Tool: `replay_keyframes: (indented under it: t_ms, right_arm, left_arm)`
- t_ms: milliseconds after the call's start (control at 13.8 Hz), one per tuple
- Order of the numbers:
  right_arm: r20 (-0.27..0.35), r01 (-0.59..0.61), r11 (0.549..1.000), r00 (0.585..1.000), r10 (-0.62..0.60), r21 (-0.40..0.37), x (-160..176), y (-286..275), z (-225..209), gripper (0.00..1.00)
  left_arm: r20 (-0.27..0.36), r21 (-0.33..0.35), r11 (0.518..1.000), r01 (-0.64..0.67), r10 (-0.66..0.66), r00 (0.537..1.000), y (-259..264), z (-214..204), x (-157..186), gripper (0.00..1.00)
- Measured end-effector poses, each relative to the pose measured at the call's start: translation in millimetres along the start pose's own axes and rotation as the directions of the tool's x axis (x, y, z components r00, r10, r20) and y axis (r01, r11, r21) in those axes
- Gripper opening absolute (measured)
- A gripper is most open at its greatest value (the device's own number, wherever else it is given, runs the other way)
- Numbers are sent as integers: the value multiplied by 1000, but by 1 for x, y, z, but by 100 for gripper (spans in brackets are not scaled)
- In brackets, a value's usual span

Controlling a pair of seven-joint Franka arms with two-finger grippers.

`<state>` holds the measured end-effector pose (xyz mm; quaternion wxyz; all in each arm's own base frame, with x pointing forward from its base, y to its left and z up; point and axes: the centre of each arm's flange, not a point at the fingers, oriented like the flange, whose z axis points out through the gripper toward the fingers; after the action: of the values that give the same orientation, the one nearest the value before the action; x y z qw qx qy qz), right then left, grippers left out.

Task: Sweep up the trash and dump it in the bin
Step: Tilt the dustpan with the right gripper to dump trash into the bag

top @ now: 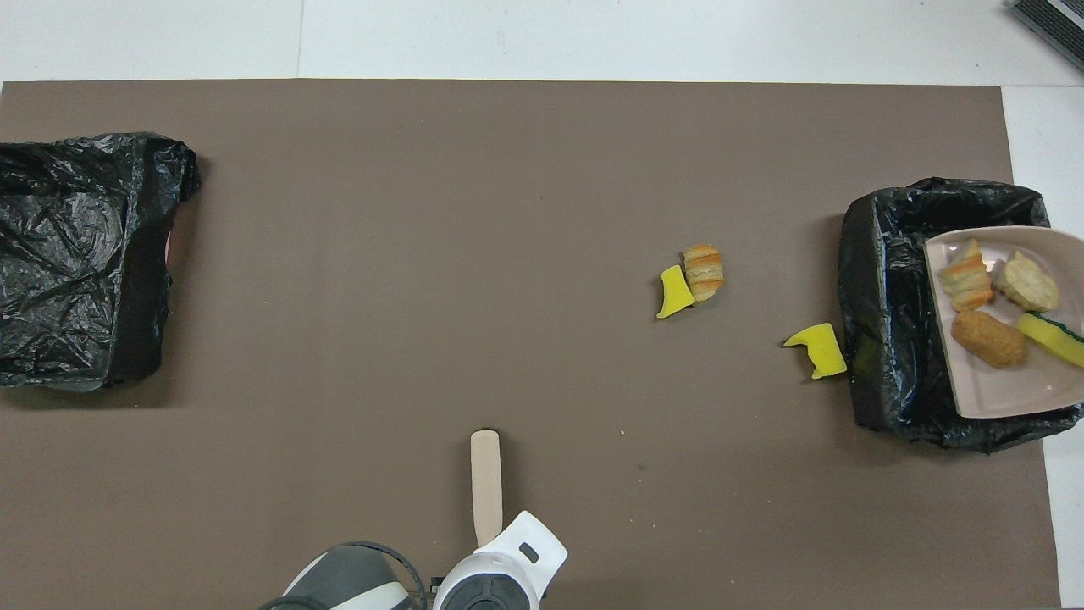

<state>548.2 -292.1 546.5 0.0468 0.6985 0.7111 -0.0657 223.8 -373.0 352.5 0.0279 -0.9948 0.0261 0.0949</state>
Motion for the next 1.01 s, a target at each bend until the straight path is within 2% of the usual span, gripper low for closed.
replay_keyframes:
  t_ms: [217,433,794,1011]
  right_arm:
    - [195,-90,995,978,79,49,-1,1,-2,31]
    - [336,-157,986,933,130,53,28,13,-2,31]
    - [518,-150,988,848,111,35,81,25,-20,31]
    - [608,-112,993,791,69,32,107,23,-51,31]
  left_arm:
    - [-1,-1,1000,-2,2,1000,-1,1,1,26]
    - [1,0,1000,1,-1,1000,-2,2,1,26]
    - [4,-4,1000,-2,2,1000,-7,2,8,26]
    - [-5,-21,1000,4,-4,1000,-11,0,18,26]
